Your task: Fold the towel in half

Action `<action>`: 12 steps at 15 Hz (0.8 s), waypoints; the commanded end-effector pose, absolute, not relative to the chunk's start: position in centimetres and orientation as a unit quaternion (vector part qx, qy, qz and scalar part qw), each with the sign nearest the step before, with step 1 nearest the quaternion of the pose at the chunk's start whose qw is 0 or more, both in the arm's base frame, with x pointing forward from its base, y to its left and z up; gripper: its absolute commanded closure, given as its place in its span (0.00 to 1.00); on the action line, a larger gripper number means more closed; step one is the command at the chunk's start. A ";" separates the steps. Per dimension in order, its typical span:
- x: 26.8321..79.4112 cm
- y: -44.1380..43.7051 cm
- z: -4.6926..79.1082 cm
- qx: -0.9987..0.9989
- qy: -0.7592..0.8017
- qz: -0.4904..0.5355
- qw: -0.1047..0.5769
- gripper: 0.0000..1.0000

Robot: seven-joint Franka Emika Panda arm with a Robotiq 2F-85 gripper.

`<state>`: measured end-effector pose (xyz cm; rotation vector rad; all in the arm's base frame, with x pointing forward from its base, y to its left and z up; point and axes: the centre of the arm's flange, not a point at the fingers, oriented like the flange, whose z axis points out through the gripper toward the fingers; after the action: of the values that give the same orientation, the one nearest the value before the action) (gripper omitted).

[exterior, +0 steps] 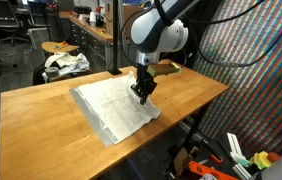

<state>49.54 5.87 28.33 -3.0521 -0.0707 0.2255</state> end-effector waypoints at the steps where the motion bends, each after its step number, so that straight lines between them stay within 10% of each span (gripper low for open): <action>1: 46.8 6.7 29.9 -0.995 -0.046 0.061 0.061 0.99; 12: 45.7 8.7 31.6 -0.993 -0.031 -0.006 0.115 0.99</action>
<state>45.10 9.10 29.70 -2.9551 -0.1430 0.0734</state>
